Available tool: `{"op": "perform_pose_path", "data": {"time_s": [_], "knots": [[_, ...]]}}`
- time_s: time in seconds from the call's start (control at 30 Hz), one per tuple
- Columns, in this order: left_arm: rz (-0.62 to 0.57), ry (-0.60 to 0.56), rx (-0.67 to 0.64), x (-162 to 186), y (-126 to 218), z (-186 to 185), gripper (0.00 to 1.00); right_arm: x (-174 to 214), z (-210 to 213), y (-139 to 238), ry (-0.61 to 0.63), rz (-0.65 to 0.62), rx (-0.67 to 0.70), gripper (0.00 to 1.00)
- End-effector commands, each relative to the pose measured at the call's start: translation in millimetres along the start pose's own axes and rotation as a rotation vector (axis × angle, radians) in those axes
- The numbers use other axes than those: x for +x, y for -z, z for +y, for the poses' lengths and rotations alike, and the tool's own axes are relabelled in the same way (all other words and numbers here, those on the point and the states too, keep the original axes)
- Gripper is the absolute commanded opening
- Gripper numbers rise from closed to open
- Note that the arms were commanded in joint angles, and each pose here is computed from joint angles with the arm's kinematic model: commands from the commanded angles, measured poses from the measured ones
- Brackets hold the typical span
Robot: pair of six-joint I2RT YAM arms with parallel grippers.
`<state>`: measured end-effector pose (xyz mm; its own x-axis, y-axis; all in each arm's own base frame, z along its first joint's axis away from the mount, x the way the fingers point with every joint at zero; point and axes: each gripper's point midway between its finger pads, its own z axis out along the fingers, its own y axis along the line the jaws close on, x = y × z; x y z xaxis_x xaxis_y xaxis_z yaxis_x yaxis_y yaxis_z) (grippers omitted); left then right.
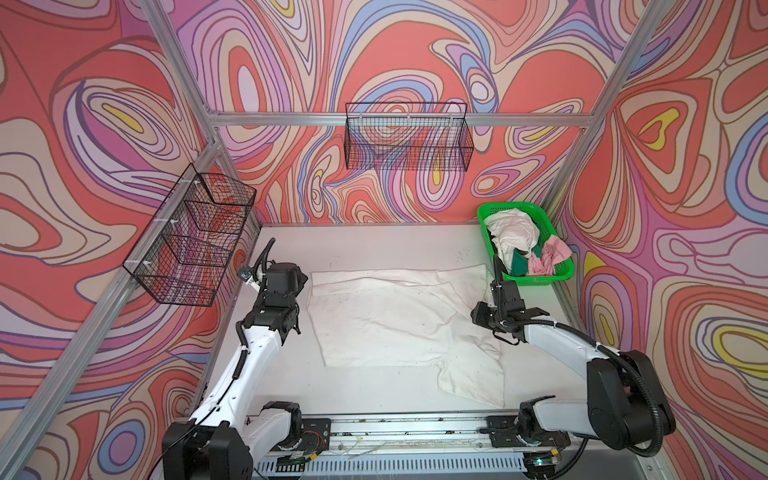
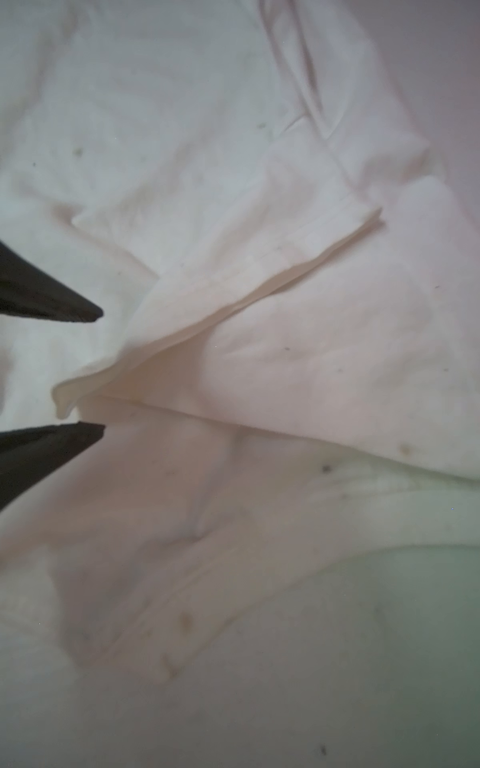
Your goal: Fold and stack the t-shirts
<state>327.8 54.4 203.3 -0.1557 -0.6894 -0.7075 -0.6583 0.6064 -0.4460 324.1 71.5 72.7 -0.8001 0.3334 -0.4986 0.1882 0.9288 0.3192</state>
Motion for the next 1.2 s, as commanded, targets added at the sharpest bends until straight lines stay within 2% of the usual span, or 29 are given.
{"op": "perform_pose_path", "data": {"time_s": [0.0, 0.1, 0.23, 0.37, 0.6, 0.77, 0.9, 1.07, 1.17], "knots": [[0.048, -0.152, -0.047, 8.8, 18.9, 26.1, 1.0, -44.7, 27.5, 22.7, 0.02, -0.122, -0.077, 0.51], [0.018, -0.154, -0.021, 12.1, 22.1, 34.1, 1.0, -67.4, 55.8, 16.2, 0.063, -0.128, -0.172, 0.57], [0.064, -0.207, -0.004, 16.3, 27.3, 31.1, 1.0, -82.8, 74.8, -18.4, 0.064, -0.092, -0.227, 0.57], [0.106, -0.266, 0.009, 20.9, 35.0, 31.2, 1.0, -80.8, 92.0, -57.7, 0.068, -0.006, -0.304, 0.56], [0.079, -0.37, 0.037, 30.9, 48.1, 40.5, 1.0, -73.3, 85.3, -104.5, 0.09, 0.034, -0.282, 0.53], [0.069, -0.37, 0.048, 31.4, 48.8, 39.6, 1.0, -70.1, 89.9, -113.9, 0.079, 0.048, -0.314, 0.43], [0.08, -0.366, 0.052, 33.0, 48.1, 38.0, 1.0, -74.0, 87.1, -107.2, 0.095, 0.028, -0.29, 0.24], [0.084, -0.363, 0.061, 34.0, 48.3, 36.7, 1.0, -65.6, 86.1, -105.1, 0.109, 0.048, -0.288, 0.12], [0.082, -0.364, 0.059, 33.2, 48.8, 37.0, 1.0, -60.0, 86.3, -100.6, 0.109, 0.052, -0.299, 0.02]]}}
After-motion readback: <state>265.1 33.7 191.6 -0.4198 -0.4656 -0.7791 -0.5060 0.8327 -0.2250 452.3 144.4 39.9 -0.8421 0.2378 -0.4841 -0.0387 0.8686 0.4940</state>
